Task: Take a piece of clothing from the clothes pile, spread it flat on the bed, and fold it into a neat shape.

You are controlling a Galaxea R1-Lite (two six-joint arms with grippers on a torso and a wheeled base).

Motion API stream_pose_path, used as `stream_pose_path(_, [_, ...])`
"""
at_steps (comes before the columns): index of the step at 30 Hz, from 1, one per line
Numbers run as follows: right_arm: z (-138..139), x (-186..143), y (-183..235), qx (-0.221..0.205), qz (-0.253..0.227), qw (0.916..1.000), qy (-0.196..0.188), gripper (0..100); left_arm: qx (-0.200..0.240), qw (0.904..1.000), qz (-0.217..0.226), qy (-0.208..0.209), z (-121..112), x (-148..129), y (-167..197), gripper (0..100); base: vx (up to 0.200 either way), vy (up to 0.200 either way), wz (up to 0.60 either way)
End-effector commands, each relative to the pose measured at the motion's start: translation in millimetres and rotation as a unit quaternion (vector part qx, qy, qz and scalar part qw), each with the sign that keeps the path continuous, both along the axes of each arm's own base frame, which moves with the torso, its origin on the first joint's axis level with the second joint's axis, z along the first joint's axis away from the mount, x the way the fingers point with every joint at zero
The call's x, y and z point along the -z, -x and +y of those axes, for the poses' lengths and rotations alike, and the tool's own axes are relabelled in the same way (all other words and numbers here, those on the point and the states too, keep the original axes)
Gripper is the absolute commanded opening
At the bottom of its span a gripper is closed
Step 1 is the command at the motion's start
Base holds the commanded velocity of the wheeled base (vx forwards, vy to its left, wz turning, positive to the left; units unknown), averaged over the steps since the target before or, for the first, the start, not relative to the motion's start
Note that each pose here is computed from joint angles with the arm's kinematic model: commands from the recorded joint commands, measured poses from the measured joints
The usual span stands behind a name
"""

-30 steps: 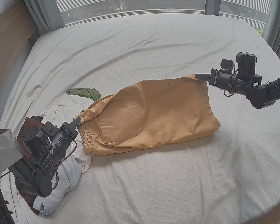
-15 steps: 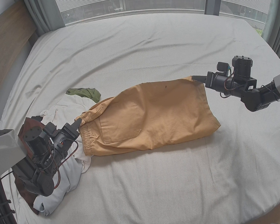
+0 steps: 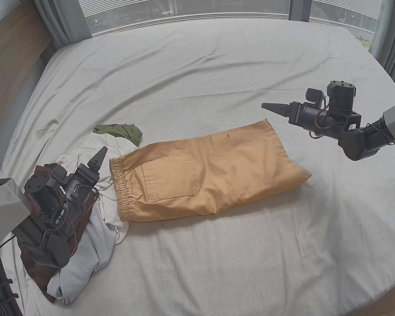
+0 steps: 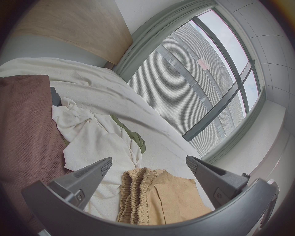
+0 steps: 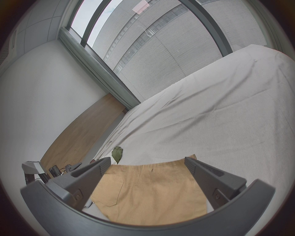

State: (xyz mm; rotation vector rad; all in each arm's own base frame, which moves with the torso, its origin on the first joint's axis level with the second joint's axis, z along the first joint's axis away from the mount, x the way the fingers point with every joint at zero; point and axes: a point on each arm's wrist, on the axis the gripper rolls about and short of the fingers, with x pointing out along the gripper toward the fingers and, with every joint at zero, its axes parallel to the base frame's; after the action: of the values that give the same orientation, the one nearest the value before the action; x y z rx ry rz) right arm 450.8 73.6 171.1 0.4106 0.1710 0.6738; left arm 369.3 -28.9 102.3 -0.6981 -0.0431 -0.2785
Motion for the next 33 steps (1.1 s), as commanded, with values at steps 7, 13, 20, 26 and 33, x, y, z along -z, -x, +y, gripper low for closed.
stream_pose_path(7, [-29, 21, 84, 0.043, 0.091, 0.9949, 0.009, 100, 0.1, 0.9949, -0.004, -0.014, -8, -29, 54, 100, 0.0, 0.0, 0.0])
stream_pose_path(13, [-52, 46, 103, 0.074, 0.075, 0.9944, 0.0, 100, 0.168, 0.9847, 0.032, -0.032, -18, -17, 81, 100, 0.0, 0.0, 0.0])
stream_pose_path(20, [-53, 75, 114, 0.077, 0.129, 0.9886, -0.009, 100, 0.189, 0.9781, 0.05, -0.07, -31, 1, 85, 100, 0.0, 0.0, 0.0])
stream_pose_path(26, [-48, 95, 108, 0.073, 0.161, 0.9843, -0.007, 100, 0.19, 0.9762, 0.056, -0.088, -32, 9, 83, 100, 0.0, 0.0, 0.0])
stream_pose_path(33, [-44, 109, 104, 0.069, 0.187, 0.9798, -0.015, 100, 0.189, 0.9763, 0.056, -0.089, -32, 10, 83, 100, 0.0, 0.0, 0.0])
